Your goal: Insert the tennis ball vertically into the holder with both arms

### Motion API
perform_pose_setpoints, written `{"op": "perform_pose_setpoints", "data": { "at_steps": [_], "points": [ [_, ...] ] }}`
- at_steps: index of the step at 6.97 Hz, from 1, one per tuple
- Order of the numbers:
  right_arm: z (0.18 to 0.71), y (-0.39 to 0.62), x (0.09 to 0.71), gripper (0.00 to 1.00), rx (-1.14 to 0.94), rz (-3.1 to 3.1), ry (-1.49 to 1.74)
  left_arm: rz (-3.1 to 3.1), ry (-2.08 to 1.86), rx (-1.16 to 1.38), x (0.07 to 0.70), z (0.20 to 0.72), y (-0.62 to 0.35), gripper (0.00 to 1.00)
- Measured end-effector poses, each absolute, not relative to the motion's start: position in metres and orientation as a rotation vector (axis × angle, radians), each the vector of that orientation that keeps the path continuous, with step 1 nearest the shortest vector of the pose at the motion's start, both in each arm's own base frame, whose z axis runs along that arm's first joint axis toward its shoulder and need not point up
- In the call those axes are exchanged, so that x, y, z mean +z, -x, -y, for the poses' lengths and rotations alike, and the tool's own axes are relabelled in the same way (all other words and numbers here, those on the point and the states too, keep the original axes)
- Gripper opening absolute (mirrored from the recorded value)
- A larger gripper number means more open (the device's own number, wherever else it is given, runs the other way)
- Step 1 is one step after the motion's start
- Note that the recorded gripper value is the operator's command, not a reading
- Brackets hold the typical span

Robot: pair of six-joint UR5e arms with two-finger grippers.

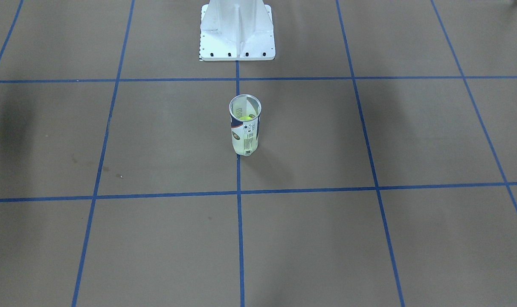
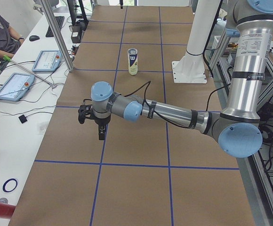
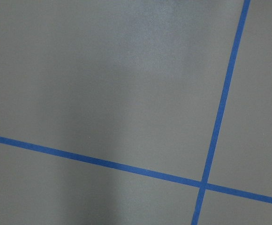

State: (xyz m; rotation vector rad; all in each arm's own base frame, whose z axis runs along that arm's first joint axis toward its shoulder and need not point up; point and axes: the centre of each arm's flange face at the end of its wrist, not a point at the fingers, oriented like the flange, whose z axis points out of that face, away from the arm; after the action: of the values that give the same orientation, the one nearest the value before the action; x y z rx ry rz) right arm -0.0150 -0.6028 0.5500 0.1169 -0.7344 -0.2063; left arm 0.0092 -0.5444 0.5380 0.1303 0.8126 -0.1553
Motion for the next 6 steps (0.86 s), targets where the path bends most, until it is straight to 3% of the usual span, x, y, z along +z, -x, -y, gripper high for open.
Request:
{"op": "perform_pose_setpoints", "data": {
  "at_steps": [6],
  "points": [
    [0.6023,0.0085,0.5487,0.99,-0.189,0.761,-0.115,-0.808,-0.137,-0.151,0.541,0.5414,-0.0092,0.99]
  ]
}}
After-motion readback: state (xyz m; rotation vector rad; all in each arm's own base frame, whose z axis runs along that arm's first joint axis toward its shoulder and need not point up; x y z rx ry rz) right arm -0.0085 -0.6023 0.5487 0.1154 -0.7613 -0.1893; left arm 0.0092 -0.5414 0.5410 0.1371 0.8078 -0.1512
